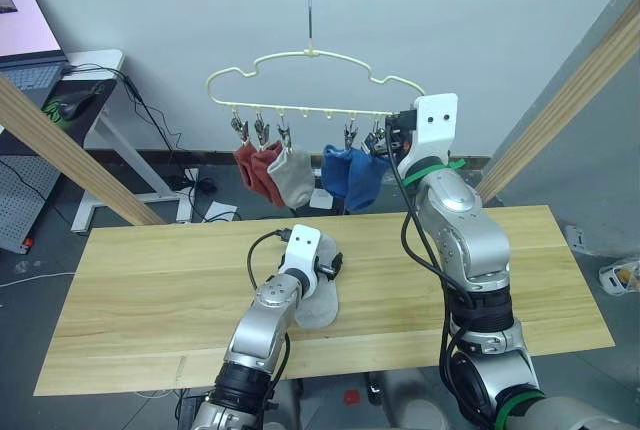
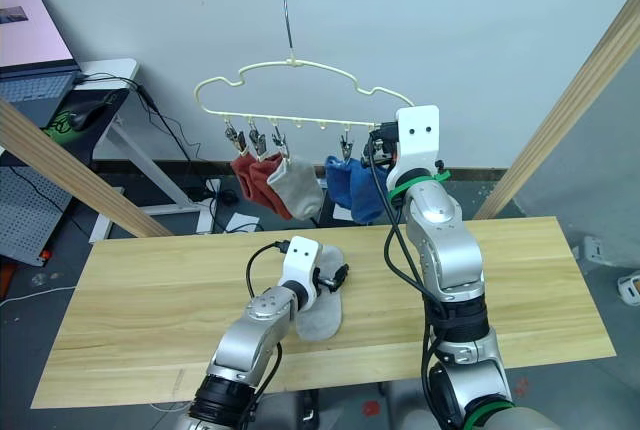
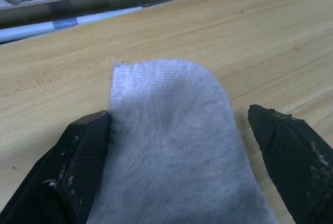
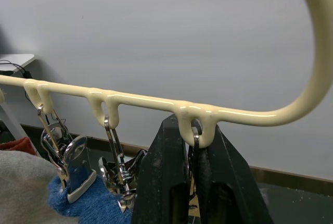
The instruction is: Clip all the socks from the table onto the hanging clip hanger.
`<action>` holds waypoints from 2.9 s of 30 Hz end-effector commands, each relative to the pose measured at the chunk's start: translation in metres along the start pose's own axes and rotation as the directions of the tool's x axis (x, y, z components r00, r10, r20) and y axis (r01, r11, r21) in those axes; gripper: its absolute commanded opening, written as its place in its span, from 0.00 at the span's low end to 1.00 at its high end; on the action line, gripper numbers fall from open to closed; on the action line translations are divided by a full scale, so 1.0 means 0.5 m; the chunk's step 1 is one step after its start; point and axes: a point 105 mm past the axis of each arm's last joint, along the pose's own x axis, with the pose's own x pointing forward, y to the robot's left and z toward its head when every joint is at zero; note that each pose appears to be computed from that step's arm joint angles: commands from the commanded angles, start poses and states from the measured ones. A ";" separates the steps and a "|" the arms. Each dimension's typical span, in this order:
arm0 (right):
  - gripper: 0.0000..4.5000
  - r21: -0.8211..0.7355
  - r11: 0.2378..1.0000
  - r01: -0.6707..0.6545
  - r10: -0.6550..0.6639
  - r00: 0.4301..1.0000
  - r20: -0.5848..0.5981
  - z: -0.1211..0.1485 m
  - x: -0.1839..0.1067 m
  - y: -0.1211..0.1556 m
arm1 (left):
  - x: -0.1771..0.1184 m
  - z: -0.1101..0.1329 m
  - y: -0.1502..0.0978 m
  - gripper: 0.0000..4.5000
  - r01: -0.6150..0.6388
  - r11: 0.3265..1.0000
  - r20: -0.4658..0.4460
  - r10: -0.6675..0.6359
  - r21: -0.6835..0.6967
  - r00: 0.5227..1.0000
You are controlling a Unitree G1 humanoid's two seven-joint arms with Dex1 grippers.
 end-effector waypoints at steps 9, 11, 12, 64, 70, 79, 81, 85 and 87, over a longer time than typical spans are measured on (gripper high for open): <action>0.00 0.004 1.000 -0.015 0.015 0.997 0.073 0.035 -0.007 0.010 | -0.005 -0.010 -0.016 0.37 0.019 1.000 -0.027 -0.020 -0.024 0.999; 0.00 0.005 1.000 -0.016 0.015 0.997 0.073 0.035 -0.007 0.011 | -0.005 -0.012 -0.019 0.26 0.031 0.999 -0.027 -0.031 -0.022 0.999; 0.00 0.005 1.000 -0.016 0.015 0.997 0.073 0.035 -0.007 0.011 | -0.005 -0.012 -0.020 0.20 0.035 0.999 -0.025 -0.036 -0.020 0.999; 0.00 0.044 0.999 -0.003 0.002 1.000 0.025 0.055 -0.048 -0.004 | -0.030 0.303 -0.149 0.00 0.023 0.905 0.691 -0.341 0.425 0.638; 0.00 0.059 0.998 -0.015 0.015 1.000 0.011 0.052 -0.049 0.001 | -0.026 0.307 -0.148 0.00 0.028 0.908 0.692 -0.338 0.417 0.638; 0.00 0.064 0.998 -0.024 0.024 1.000 -0.003 0.047 -0.049 0.005 | -0.027 0.319 -0.142 0.00 0.030 0.919 0.712 -0.325 0.394 0.623; 0.00 0.065 0.998 -0.026 0.026 1.000 -0.005 0.046 -0.049 0.005 | -0.026 0.320 -0.141 0.00 0.029 0.920 0.713 -0.323 0.392 0.623; 0.00 0.071 0.997 -0.037 0.038 0.999 -0.013 0.042 -0.048 0.011 | -0.026 0.321 -0.140 0.00 0.030 0.919 0.714 -0.326 0.393 0.619; 0.06 0.077 0.996 -0.041 0.042 0.999 -0.011 0.041 -0.049 0.013 | -0.025 0.319 -0.140 0.00 0.030 0.919 0.713 -0.326 0.394 0.621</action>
